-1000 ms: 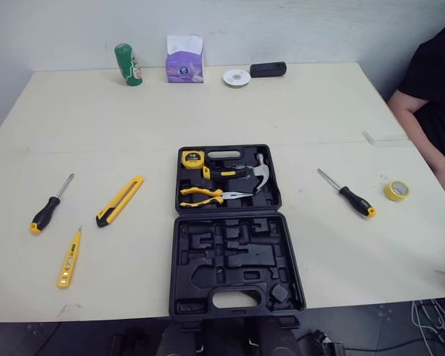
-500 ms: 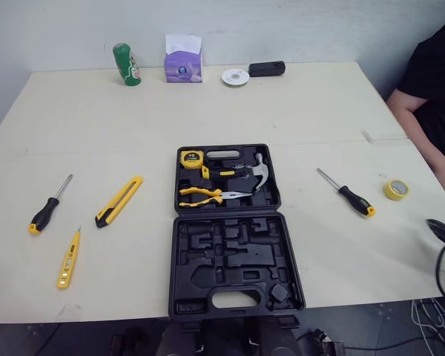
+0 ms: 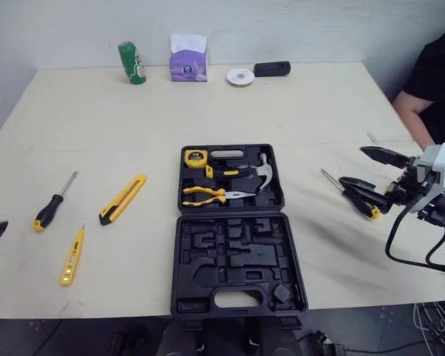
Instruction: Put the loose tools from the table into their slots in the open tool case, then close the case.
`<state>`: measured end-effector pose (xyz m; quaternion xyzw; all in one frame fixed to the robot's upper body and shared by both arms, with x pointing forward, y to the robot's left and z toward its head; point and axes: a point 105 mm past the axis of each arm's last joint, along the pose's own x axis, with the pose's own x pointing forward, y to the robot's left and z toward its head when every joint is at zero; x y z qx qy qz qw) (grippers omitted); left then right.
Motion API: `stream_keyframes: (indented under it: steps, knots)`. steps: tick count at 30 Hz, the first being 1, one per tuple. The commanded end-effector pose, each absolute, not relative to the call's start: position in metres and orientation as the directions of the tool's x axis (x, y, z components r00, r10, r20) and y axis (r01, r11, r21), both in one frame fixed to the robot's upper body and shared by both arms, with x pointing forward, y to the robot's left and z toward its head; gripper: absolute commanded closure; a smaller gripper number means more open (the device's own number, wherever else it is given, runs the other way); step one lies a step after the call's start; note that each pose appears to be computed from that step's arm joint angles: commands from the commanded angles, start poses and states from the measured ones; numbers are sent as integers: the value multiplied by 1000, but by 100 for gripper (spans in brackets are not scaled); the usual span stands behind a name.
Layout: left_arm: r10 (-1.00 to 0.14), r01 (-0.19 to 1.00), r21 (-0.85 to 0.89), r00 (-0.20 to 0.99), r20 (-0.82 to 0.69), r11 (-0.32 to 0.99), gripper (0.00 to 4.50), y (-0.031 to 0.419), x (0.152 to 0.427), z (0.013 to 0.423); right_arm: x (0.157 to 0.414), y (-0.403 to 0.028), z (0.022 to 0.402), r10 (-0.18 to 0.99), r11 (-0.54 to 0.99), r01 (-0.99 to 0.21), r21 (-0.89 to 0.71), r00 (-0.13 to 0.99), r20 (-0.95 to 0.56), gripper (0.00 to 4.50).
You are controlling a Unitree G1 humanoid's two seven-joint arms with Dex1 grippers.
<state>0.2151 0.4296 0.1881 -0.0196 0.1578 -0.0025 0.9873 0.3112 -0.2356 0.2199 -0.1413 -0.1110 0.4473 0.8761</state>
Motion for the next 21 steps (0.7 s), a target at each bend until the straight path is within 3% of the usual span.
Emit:
stream_keyframes:
  steps: [1,9,13,21]
  knots:
    - [-13,14,-2,923,-385,1000,6,420,225,198,302,-208,238,885,453,-804,-386,459,83,0]
    - [-49,99,50,797,-603,994,6,400,251,187,290,-163,253,970,239,-889,-390,236,56,0]
    - [-25,115,87,730,-683,990,6,400,254,175,289,-162,252,975,215,-886,-410,218,41,0]
    - [4,64,78,746,-666,995,6,405,275,162,291,-157,248,978,195,-890,-411,207,16,0]
